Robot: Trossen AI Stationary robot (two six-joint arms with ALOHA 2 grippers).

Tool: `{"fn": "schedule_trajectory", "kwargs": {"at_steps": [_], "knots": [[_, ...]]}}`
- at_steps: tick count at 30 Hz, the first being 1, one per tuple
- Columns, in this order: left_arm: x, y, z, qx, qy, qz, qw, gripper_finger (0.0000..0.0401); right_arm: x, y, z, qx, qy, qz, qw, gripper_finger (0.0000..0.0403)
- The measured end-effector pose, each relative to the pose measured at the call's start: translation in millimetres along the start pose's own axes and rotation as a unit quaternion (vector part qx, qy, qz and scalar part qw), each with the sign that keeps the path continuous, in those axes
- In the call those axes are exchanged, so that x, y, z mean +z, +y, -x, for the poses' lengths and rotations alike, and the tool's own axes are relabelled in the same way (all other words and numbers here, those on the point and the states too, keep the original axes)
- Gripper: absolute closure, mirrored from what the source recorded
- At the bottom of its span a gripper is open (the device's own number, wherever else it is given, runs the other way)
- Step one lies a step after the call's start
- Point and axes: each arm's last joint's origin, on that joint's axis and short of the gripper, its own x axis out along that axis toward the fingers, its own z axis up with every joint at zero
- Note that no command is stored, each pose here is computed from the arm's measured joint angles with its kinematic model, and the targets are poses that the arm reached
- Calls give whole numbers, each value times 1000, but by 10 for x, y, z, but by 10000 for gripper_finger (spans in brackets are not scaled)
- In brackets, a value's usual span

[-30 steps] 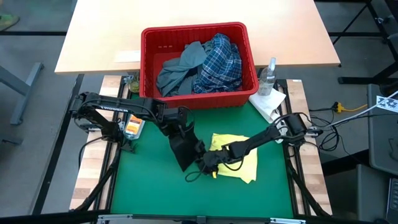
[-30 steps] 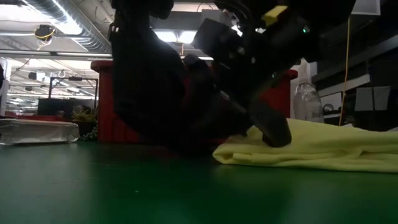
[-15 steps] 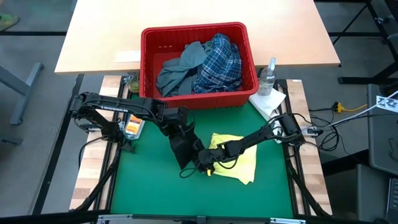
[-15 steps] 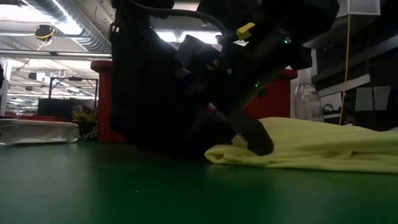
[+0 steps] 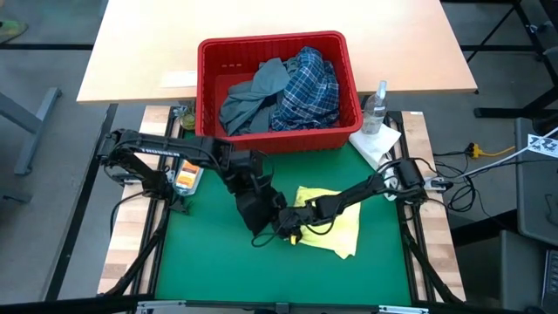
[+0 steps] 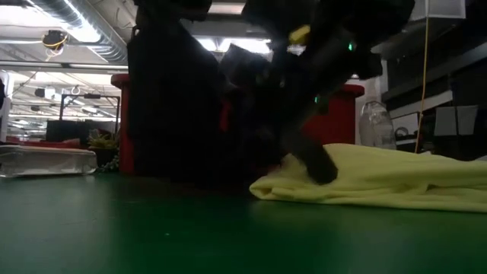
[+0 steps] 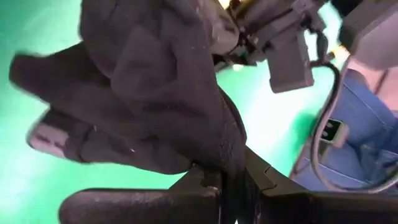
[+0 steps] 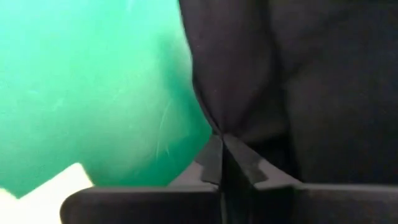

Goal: Fold Laundry from Bin
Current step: Stack the black underwear shorts on top of the yellow shirt

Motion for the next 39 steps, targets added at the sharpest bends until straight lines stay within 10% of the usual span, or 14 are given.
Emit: {"fn": "schedule_trajectory", "kwargs": {"at_steps": [11,24,39], "knots": [[64,25,23,-42,9,26,999,393,182,-277,694,9,14,3,1000,398],[327,-214,111,-184,-104,22,977,393,168,-480,1514,28,45,10,999,401],[701,-367,-80,-203,-276,-7,940,393,-176,-504,2410,86,147,-56,984,402]]}}
